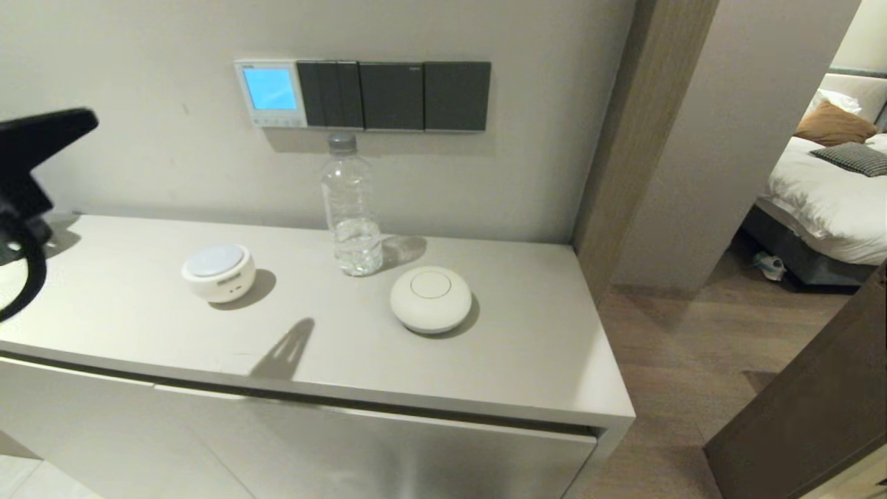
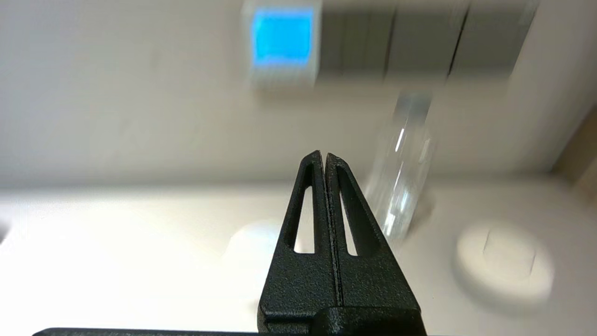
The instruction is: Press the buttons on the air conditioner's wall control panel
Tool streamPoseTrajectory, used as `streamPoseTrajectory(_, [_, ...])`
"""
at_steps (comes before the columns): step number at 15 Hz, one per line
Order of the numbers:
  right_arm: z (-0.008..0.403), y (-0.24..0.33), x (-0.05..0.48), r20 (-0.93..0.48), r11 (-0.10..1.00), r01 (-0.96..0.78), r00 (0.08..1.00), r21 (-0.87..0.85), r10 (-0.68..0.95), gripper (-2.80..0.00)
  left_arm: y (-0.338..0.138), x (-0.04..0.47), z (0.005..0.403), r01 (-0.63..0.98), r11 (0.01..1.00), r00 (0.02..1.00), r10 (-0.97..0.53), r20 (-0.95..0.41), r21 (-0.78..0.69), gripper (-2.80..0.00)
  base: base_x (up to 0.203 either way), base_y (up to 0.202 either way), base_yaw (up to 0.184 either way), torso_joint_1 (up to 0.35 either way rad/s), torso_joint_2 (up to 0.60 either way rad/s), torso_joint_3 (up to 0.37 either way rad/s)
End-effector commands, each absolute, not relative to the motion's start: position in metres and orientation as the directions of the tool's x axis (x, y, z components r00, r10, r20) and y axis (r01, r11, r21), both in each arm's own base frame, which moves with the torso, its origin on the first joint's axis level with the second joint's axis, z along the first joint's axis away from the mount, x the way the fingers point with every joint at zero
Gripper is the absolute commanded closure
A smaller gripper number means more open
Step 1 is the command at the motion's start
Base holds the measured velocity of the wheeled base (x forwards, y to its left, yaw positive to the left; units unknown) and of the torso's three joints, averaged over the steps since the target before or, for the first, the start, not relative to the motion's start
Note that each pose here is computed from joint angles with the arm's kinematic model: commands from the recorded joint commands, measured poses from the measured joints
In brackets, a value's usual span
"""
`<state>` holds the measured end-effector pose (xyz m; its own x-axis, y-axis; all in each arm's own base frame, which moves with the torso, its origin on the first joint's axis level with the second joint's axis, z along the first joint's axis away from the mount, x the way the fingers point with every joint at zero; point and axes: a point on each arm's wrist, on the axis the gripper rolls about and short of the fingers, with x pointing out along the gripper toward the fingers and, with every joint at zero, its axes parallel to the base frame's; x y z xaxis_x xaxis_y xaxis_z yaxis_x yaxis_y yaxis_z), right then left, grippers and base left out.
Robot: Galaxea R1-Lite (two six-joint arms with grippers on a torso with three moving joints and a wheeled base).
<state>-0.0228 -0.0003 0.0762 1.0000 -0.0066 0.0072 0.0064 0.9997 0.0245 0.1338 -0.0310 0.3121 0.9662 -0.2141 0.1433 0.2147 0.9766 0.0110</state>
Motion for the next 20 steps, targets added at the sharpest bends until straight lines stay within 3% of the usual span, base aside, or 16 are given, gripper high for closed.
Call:
streamPoseTrajectory(1, [0.075, 0.000, -0.023, 0.005, 1.000, 0.006, 1.000, 0.025, -0.006, 0.00, -0.013, 0.081, 0.278, 0.145, 0.989, 0.979, -0.146, 0.144, 0.023, 0.00, 0.000, 0.000, 0.000, 0.000, 0.00, 0.000])
streamPoseTrajectory(6, [0.075, 0.000, -0.023, 0.005, 1.000, 0.006, 1.000, 0.025, -0.006, 0.00, -0.002, 0.053, 0.191, 0.023, 0.999, 0.999, -0.021, -0.040, 0.035, 0.00, 0.000, 0.000, 0.000, 0.000, 0.00, 0.000])
streamPoseTrajectory(12, [0.075, 0.000, -0.023, 0.005, 1.000, 0.006, 1.000, 0.025, -0.006, 0.00, 0.000, 0.031, 0.122, 0.016, 0.999, 0.981, -0.009, -0.191, 0.036, 0.00, 0.000, 0.000, 0.000, 0.000, 0.00, 0.000])
streamPoseTrajectory(18, [0.075, 0.000, -0.023, 0.005, 1.000, 0.006, 1.000, 0.025, -0.006, 0.00, 0.001, 0.024, 0.091, -0.010, 0.999, 0.930, 0.029, -0.368, 0.052, 0.00, 0.000, 0.000, 0.000, 0.000, 0.00, 0.000])
streamPoseTrajectory(20, [0.075, 0.000, -0.023, 0.005, 1.000, 0.006, 1.000, 0.025, -0.006, 0.00, 0.001, 0.022, 0.089, -0.040, 0.997, 0.927, 0.061, -0.370, 0.064, 0.00, 0.000, 0.000, 0.000, 0.000, 0.00, 0.000])
